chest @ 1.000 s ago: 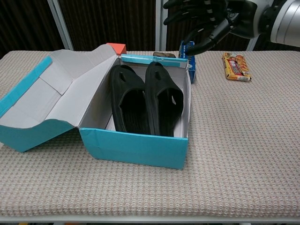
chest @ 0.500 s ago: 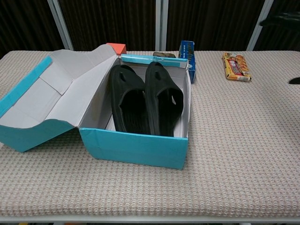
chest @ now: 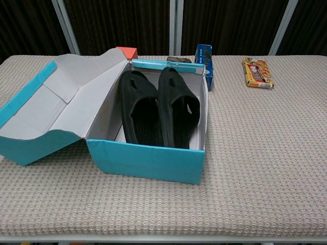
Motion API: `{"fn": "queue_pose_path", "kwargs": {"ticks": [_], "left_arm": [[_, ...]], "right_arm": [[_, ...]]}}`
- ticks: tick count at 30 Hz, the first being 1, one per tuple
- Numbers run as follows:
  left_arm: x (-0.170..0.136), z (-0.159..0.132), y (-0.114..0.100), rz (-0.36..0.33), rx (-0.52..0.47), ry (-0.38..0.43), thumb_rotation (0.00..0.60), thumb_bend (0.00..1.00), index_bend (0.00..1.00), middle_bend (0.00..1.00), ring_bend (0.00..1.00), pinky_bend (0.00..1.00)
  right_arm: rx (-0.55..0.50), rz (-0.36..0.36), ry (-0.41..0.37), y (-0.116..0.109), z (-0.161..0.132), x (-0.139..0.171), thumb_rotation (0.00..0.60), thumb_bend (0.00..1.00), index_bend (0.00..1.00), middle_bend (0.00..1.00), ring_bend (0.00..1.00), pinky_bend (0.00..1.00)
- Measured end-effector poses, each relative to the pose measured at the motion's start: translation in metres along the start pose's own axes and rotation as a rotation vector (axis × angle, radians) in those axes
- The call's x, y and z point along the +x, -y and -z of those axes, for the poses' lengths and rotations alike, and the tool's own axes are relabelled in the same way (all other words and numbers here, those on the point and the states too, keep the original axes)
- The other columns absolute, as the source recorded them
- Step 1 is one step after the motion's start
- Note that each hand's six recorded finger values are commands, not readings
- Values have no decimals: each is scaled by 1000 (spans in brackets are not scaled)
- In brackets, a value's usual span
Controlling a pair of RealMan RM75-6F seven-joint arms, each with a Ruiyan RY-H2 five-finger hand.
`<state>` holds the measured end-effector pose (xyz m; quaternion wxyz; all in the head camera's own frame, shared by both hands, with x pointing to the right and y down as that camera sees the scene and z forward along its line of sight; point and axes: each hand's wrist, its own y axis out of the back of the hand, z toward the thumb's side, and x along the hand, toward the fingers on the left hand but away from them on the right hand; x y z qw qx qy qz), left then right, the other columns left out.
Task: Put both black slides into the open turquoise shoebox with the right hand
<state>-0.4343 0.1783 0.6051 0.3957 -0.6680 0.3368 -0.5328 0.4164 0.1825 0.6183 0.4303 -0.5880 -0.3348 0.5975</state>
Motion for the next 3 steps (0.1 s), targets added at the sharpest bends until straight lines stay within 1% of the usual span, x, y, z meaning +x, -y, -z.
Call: {"fn": "queue_pose_path", "kwargs": {"ticks": [3], "left_arm": [[0,0,0,0,16,3,600,0,95,155,41,181]], "right_arm": [[-8,3,-3,0,0,0,600,0,0,0,0,63]]}}
